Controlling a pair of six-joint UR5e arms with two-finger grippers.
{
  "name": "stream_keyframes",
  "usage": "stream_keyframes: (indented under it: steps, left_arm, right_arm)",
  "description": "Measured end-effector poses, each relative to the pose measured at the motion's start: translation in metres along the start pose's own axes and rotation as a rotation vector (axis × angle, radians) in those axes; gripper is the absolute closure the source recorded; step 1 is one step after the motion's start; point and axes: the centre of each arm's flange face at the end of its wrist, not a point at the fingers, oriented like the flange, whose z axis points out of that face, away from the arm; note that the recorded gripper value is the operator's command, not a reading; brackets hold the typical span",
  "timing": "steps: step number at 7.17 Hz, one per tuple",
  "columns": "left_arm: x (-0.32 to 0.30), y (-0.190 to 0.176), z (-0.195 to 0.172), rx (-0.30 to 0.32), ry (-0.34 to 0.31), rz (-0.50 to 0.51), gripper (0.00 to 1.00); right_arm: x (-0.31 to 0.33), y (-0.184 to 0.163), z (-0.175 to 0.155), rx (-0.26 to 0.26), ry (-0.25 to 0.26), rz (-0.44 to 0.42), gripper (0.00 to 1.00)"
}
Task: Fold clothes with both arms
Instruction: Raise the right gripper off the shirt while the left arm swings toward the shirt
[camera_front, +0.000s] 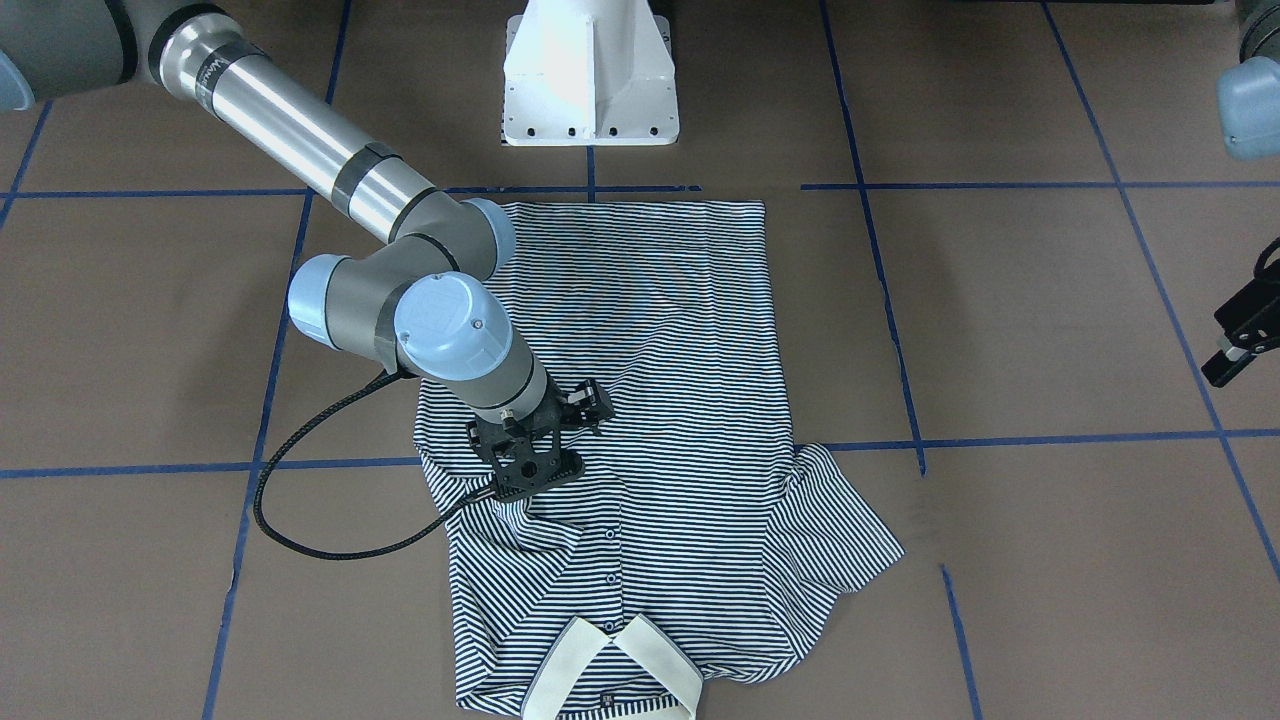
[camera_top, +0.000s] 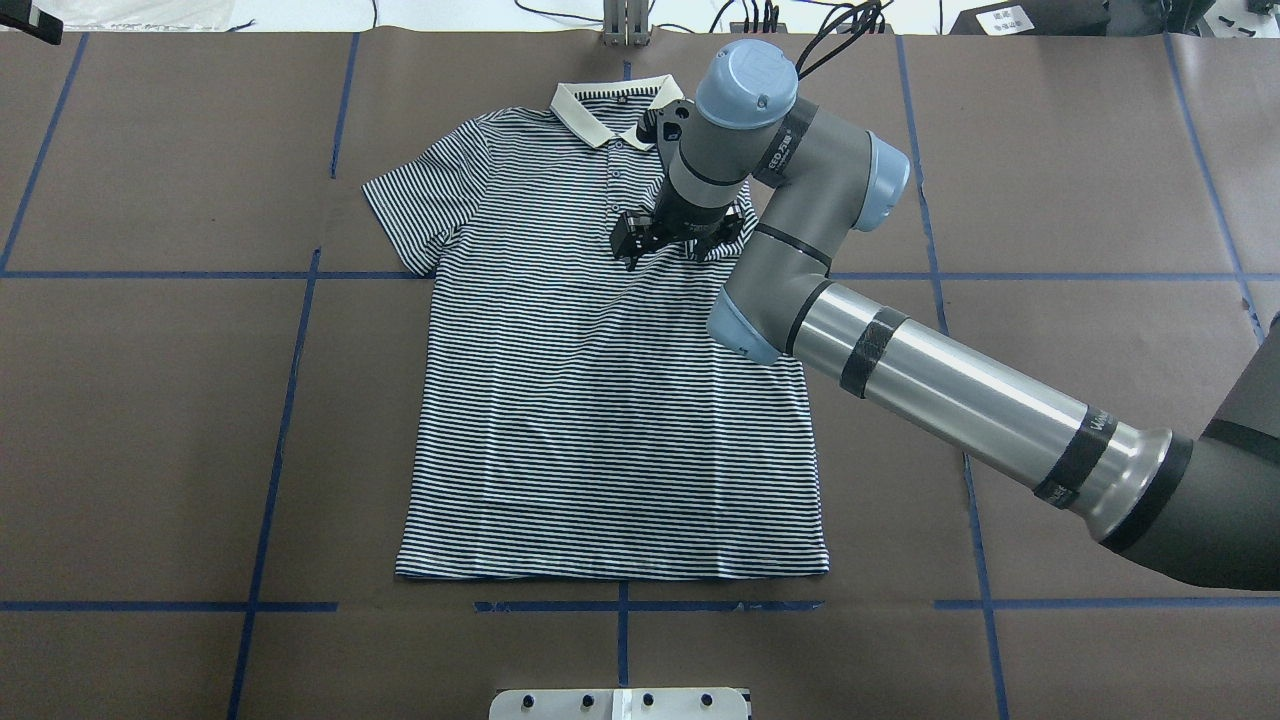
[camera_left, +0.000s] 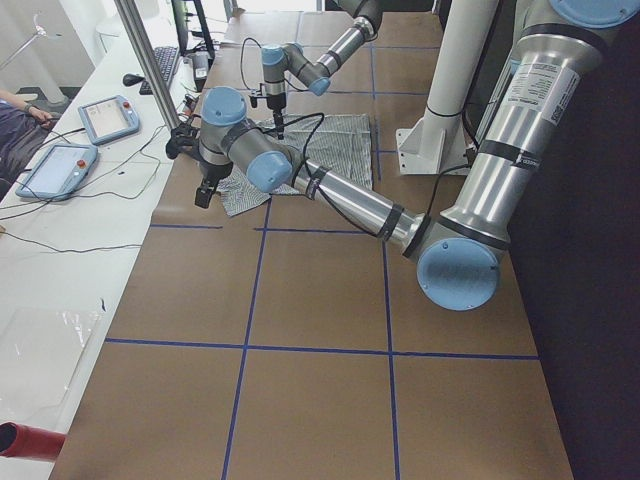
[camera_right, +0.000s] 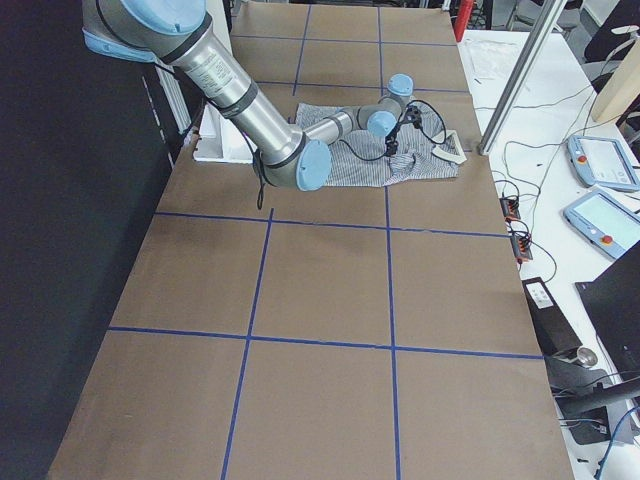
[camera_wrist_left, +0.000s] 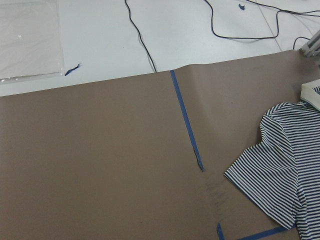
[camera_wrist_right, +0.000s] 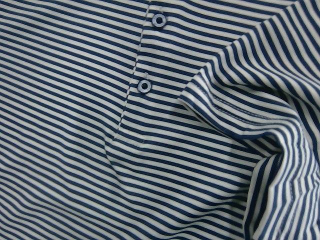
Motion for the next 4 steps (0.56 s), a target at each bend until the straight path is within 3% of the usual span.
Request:
stream_keyframes:
  steps: [2,4]
  left_arm:
    - [0.033,-0.003,0.03,-0.029,0.008,-0.046,0.0]
    - [0.082,-0.005,0.099,-0.03,-0.029,-0.132,0.0]
  right_arm:
    - [-0.013,0.002,-0.058,-0.022,0.058,0.06,0.0]
    - [0.008,0.006,-0.14,-0.032,0.138,0.147,0.0]
